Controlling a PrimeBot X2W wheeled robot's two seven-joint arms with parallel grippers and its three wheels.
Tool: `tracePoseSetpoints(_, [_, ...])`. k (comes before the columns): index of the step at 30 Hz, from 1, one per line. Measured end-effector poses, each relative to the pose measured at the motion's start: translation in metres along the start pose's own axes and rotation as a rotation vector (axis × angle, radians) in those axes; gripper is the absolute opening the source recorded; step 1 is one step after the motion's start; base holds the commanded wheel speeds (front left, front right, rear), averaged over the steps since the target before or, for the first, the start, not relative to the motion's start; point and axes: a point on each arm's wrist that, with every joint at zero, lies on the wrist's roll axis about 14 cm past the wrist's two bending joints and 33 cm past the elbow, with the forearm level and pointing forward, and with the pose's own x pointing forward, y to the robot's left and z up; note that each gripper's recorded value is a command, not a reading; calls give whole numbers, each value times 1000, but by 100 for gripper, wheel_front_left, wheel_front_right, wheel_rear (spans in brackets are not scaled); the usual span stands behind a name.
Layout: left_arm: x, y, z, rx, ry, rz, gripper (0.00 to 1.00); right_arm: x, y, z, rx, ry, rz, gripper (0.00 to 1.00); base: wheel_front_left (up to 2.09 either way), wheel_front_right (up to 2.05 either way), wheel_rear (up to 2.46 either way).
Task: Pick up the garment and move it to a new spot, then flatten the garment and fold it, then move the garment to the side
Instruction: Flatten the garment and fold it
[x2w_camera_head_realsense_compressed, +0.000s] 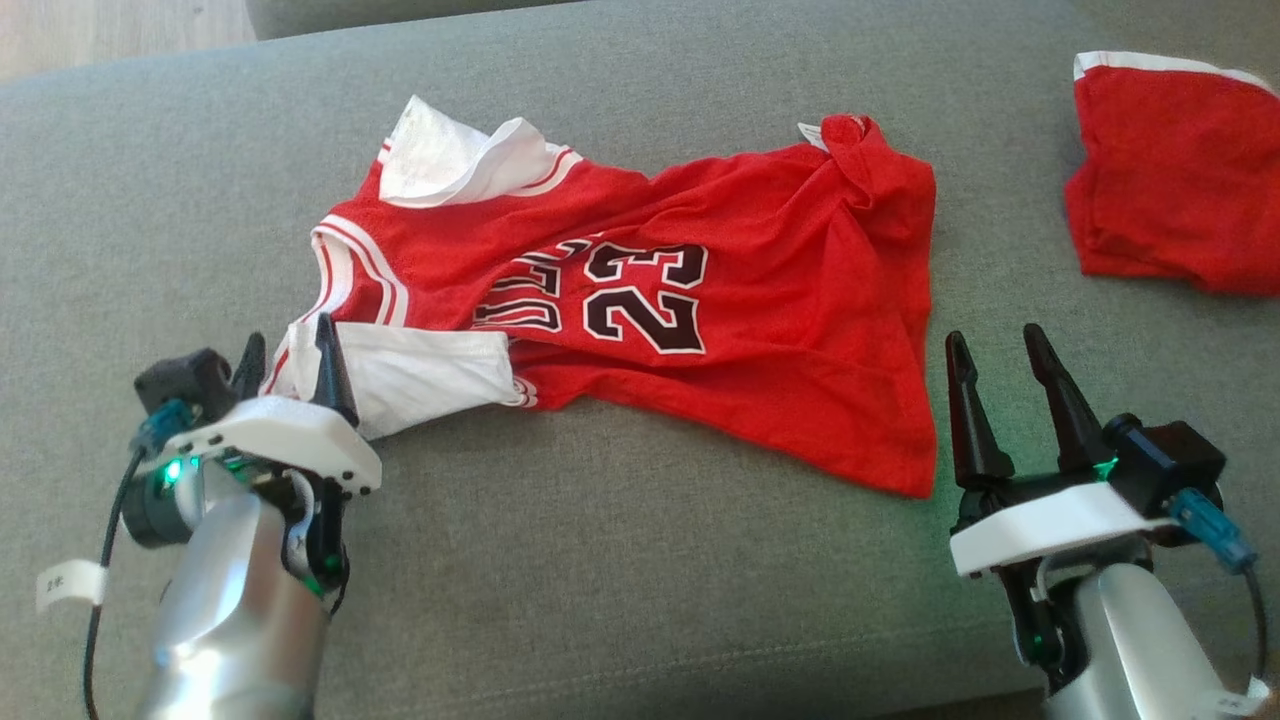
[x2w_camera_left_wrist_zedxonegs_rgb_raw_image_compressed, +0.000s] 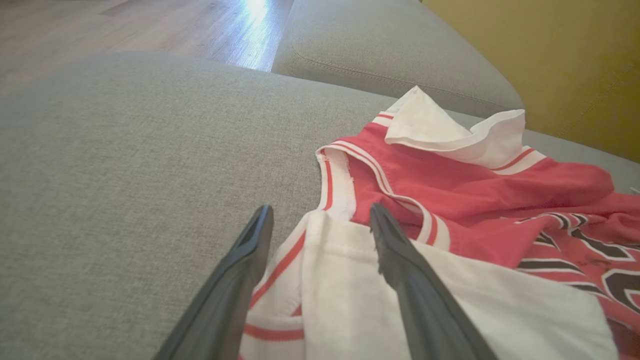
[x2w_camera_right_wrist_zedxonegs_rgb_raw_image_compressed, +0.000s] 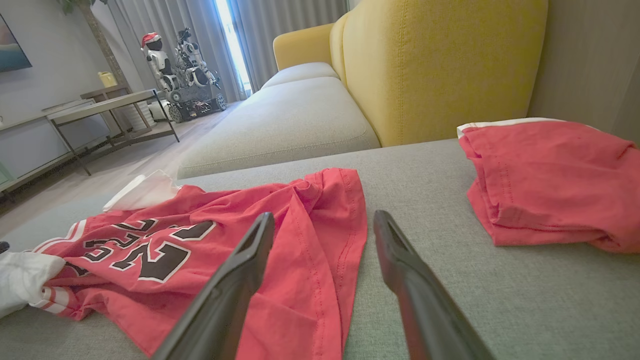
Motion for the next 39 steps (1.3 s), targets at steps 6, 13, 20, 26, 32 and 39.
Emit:
tracePoseSetpoints(6, [0,-1,0,-6,5,-16,0,0,0,0,1,1,-1,100,0,0,0])
tracePoseSetpoints(13, [-1,0,4,-7,-5,-17,0,1,1,1,1,-3,4,100,0,0,0])
tracePoseSetpoints(20, [0,1,21,-25,-59,-11,0,0,2,3,0,-8,5,100,0,0,0])
tracePoseSetpoints(26, [-2,-2,39,-36,-122,-23,0,0,2,4,0,-11,6,100,0,0,0])
tracePoseSetpoints(32, [-19,-1,63,-84,-228,-20,0,1,6,9,0,-28,16,100,0,0,0])
tracePoseSetpoints(39, [-71,14,58,-161,-280,-11,2,10,26,19,10,-69,77,100,0,0,0])
